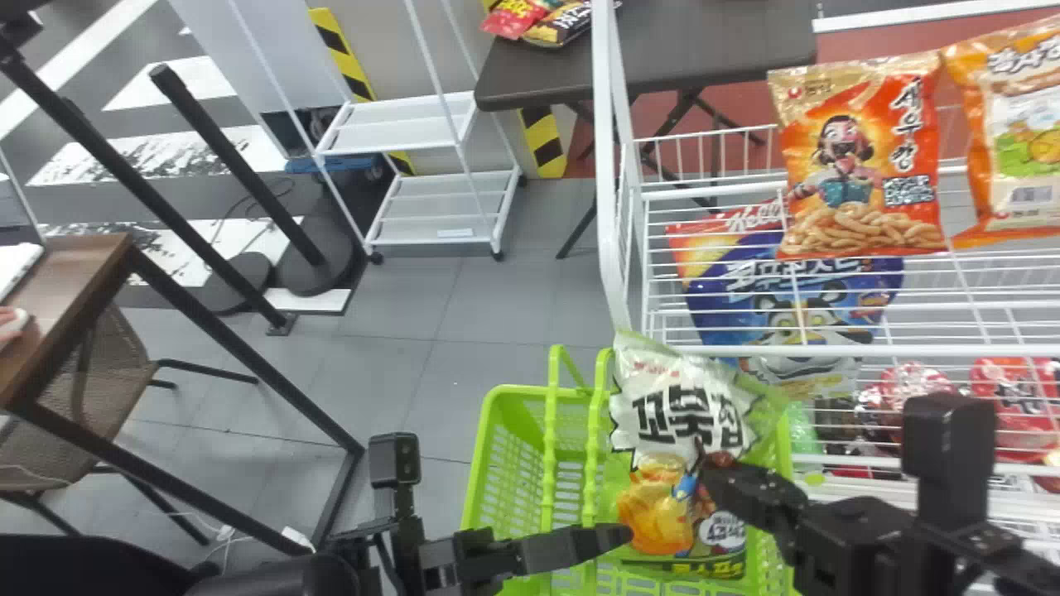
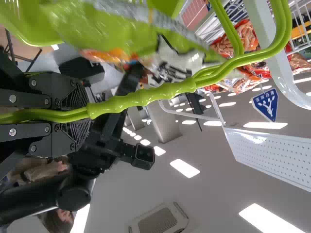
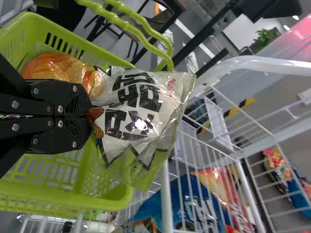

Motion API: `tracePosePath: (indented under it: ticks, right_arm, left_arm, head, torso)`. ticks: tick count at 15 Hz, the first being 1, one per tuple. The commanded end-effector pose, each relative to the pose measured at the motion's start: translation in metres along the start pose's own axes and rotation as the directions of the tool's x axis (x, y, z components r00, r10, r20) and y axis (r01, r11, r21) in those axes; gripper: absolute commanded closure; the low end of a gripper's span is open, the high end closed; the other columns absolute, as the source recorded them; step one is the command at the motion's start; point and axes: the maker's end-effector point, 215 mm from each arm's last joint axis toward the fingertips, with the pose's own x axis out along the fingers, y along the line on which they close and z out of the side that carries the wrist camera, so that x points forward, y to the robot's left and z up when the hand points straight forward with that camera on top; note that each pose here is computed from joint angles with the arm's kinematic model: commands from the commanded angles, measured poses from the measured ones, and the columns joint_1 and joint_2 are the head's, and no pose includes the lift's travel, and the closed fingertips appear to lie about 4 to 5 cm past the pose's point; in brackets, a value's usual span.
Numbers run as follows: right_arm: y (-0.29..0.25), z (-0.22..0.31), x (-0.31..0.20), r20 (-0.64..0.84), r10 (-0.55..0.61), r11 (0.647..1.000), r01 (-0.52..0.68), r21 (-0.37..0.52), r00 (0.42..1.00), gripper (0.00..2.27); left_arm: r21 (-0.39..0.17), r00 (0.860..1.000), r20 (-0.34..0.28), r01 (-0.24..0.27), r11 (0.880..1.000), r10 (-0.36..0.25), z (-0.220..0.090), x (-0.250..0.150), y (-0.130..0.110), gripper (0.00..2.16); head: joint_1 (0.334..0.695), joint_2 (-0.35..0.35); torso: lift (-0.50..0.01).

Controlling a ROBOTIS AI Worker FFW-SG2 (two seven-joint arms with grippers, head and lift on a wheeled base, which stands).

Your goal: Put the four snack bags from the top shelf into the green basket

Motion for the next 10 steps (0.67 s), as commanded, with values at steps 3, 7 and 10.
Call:
tracePosePath:
  ticks: [3, 7, 10]
  right_arm:
    - [0.016, -0.041, 0.050, -0.104, 0.018, 0.998, -0.025, -0.061, 0.994, 2.25]
    - [0.026, -0.046, 0.074, -0.127, 0.026, 0.993, -0.040, -0.110, 0.992, 0.00]
    - [0.028, -0.033, 0.055, -0.102, 0.021, 0.994, -0.032, -0.107, 0.995, 0.04]
  left_arm:
    - [-0.006, 1.000, -0.003, 0.013, 1.000, -0.013, -0.001, 0.002, -0.003, 2.15]
    - [-0.009, 1.000, -0.006, 0.016, 1.000, -0.016, -0.004, 0.003, -0.004, 2.15]
    - [-0.010, 1.000, -0.009, 0.014, 1.000, -0.014, -0.004, 0.001, -0.004, 2.15]
  head:
    - [0.695, 0.350]
    - [0.695, 0.350]
    - [0.695, 0.350]
  torso:
    - [0.000]
    - [0.000]
    - [0.000]
